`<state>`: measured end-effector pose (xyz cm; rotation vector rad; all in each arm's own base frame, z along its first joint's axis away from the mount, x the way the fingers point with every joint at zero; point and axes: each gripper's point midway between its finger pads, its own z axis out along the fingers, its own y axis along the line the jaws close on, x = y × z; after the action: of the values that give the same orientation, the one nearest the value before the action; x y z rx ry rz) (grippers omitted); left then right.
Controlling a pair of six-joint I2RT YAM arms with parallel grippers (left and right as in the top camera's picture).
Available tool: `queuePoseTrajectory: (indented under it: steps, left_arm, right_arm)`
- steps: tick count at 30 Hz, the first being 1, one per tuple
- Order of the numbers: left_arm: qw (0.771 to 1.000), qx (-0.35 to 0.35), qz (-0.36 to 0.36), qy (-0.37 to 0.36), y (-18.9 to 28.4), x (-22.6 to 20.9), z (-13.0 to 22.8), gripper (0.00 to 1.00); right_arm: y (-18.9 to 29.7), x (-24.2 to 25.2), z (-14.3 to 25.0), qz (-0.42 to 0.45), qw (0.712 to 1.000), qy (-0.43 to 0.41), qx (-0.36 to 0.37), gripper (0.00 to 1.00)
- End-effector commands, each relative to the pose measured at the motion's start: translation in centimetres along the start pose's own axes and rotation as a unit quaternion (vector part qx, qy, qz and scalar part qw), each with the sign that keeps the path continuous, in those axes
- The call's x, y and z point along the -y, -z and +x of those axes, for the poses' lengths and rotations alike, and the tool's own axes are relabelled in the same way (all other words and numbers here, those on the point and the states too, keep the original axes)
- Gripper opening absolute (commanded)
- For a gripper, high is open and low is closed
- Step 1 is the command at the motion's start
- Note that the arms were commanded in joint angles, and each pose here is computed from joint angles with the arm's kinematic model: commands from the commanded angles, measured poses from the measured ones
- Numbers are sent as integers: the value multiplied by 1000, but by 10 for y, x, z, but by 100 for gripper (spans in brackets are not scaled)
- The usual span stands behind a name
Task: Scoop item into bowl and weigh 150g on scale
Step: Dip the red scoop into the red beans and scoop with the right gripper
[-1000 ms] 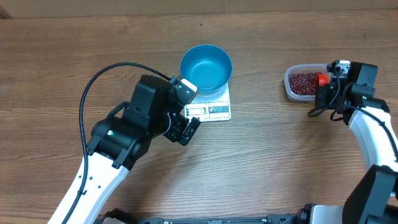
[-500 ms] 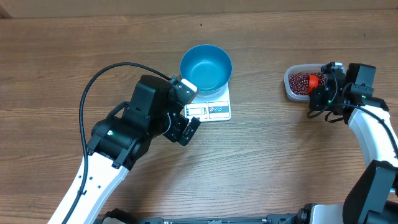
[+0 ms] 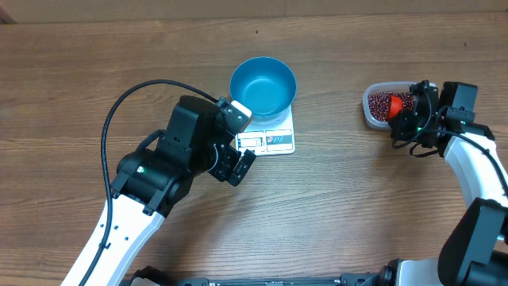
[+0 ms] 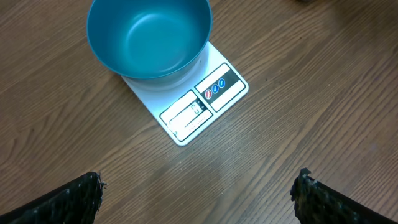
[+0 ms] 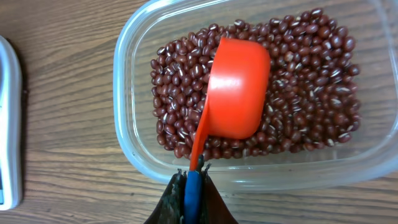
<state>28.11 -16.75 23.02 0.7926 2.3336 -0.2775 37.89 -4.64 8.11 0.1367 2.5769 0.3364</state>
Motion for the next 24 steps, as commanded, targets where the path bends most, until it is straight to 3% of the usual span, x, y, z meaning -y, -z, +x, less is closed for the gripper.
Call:
queuePoseTrajectory:
  steps: [1, 12, 24]
  left_arm:
    - [1000, -1, -1, -8, 0, -1, 1, 100]
    - [1000, -1, -1, -8, 0, -1, 1, 99]
    - [1000, -1, -1, -8, 0, -1, 1, 100]
  right_arm:
    - [0, -5, -7, -42, 999, -26, 8, 4]
    - [16, 10, -12, -112, 989, -88, 34, 4]
    - [-2, -3, -7, -191, 976, -106, 22, 4]
